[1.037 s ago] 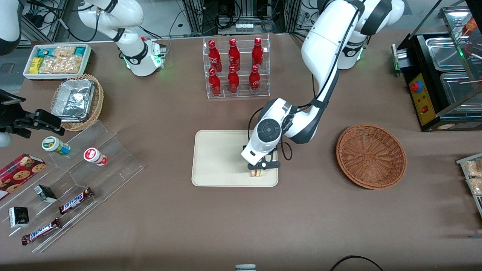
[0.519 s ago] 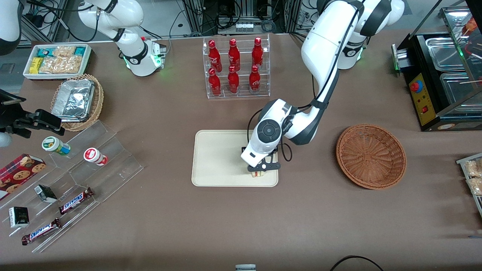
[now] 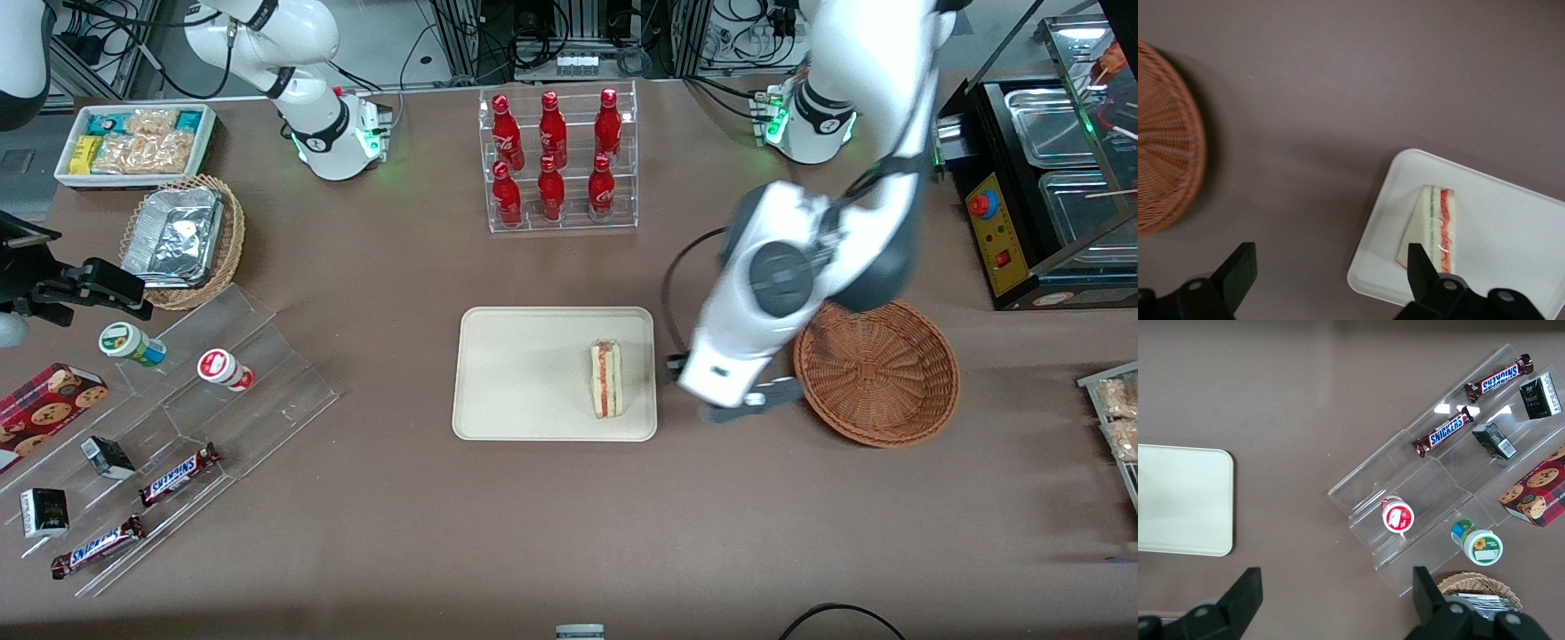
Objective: Place sandwich from basket to tray
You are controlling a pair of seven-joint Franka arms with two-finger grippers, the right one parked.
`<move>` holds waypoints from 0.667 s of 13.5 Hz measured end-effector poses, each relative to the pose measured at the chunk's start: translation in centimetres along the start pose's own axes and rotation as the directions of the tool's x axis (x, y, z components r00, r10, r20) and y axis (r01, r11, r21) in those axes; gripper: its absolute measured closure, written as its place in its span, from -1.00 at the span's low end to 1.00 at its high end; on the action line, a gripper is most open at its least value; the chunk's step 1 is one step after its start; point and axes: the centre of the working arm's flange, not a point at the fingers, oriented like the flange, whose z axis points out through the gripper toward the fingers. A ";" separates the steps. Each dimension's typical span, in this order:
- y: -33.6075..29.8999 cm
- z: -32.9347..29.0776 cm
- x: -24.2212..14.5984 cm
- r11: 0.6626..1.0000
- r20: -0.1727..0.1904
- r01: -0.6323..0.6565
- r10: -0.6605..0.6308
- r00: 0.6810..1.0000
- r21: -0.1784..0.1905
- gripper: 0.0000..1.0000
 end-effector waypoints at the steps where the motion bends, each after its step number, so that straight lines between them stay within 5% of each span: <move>1: -2.5 -1.4 1.3 1.000 0.002 0.025 -0.025 1.000 0.005 -1.00; 6: -16.2 -5.4 6.3 1.000 0.003 -0.016 0.016 1.000 -0.005 -1.00; 9: -23.5 -8.9 6.0 0.999 0.005 -0.024 0.024 1.000 -0.023 -1.00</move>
